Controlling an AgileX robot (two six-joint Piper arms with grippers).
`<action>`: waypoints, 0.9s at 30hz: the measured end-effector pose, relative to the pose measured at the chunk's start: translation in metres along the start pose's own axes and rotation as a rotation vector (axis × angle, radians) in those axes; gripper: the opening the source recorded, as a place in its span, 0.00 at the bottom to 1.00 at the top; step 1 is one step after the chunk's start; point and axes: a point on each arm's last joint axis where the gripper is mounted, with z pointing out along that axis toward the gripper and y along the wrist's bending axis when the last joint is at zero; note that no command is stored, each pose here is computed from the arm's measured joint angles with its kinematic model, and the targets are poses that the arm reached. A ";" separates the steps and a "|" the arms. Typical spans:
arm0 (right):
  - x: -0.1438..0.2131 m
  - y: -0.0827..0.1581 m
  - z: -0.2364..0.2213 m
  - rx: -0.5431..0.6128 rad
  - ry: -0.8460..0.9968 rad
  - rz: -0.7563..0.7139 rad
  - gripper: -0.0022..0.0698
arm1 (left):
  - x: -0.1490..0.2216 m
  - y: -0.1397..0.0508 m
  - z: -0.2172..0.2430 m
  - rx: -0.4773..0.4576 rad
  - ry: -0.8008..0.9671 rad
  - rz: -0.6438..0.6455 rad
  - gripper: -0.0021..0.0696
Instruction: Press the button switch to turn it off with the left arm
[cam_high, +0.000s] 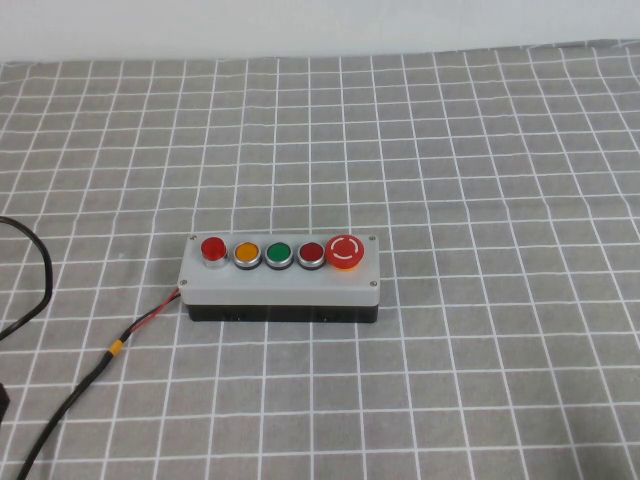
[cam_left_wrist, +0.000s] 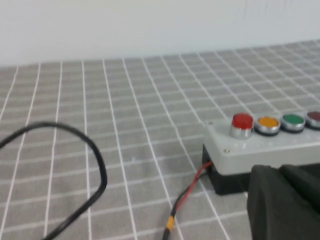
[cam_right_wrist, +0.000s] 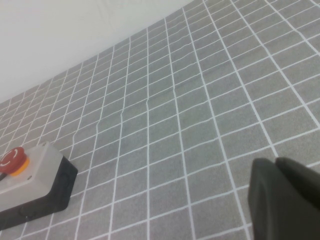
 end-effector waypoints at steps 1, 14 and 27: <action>0.000 0.000 0.000 0.000 0.000 0.000 0.01 | 0.003 0.000 0.001 0.000 -0.015 0.004 0.02; 0.000 0.000 0.000 0.000 0.000 0.000 0.01 | 0.046 -0.003 0.008 -0.015 -0.054 -0.031 0.02; 0.000 0.000 0.000 0.000 0.000 0.000 0.01 | 0.065 -0.002 0.007 -0.054 0.154 -0.097 0.02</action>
